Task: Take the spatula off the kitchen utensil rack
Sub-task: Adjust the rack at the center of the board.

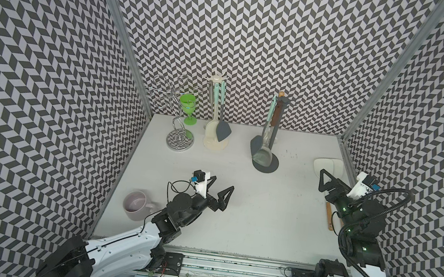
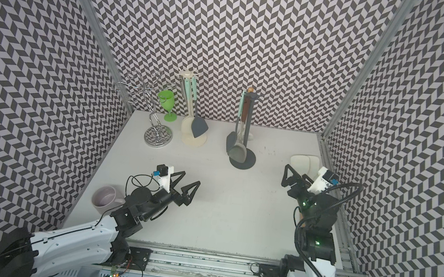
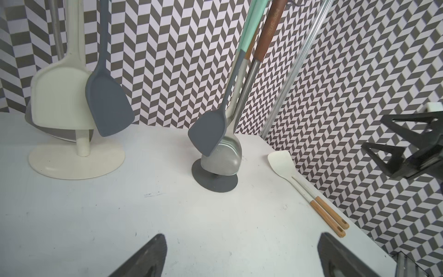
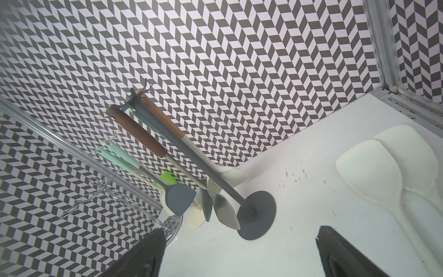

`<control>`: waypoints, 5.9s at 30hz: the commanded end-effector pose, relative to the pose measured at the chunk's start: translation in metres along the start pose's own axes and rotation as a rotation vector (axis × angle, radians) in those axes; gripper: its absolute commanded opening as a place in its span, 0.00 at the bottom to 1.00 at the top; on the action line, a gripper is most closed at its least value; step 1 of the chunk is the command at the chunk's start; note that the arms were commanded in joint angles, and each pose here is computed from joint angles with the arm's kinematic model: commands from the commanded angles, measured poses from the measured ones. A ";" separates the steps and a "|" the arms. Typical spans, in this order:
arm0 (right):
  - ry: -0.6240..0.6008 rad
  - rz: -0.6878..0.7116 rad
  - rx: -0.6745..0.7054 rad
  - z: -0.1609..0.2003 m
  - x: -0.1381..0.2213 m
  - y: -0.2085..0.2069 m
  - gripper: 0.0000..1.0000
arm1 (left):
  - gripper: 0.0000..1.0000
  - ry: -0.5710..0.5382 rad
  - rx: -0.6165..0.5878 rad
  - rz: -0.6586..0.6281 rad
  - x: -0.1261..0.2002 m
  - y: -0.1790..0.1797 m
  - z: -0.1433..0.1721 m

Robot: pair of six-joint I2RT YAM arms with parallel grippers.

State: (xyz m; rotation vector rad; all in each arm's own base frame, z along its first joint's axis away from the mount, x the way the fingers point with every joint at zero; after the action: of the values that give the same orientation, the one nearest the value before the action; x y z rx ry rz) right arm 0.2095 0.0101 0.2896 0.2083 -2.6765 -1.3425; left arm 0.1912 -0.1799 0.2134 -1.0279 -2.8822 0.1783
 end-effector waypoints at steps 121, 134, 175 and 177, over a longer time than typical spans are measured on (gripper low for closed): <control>0.710 -0.076 -0.367 0.261 -0.324 -0.032 0.21 | 1.00 -0.137 -0.020 0.012 0.006 0.015 -0.030; 0.670 -0.041 -0.098 0.205 -0.234 -0.025 0.48 | 1.00 -0.096 -0.011 0.078 -0.005 0.008 -0.028; 0.213 -0.438 0.546 0.117 -0.250 0.139 0.50 | 1.00 0.087 -0.043 0.185 -0.049 -0.009 -0.005; 0.209 -0.422 0.543 0.119 -0.256 0.137 0.48 | 1.00 0.084 -0.044 0.186 -0.048 -0.010 -0.006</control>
State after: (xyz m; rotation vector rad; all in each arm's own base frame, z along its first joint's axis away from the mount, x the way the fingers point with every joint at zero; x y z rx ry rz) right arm 0.4236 0.2280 0.2984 0.9340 -2.7564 -0.5774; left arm 0.2255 -0.2190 0.2200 -1.2861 -2.7142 0.1089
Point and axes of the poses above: each gripper's point midway between its finger pads, its own x axis back along the fingers, its own y axis along the line the jaws close on, z = x × y, the point moved 7 cm from there along x, back along the fingers, and after that the axes turned 15 degrees about -x, right-handed, at the moved point
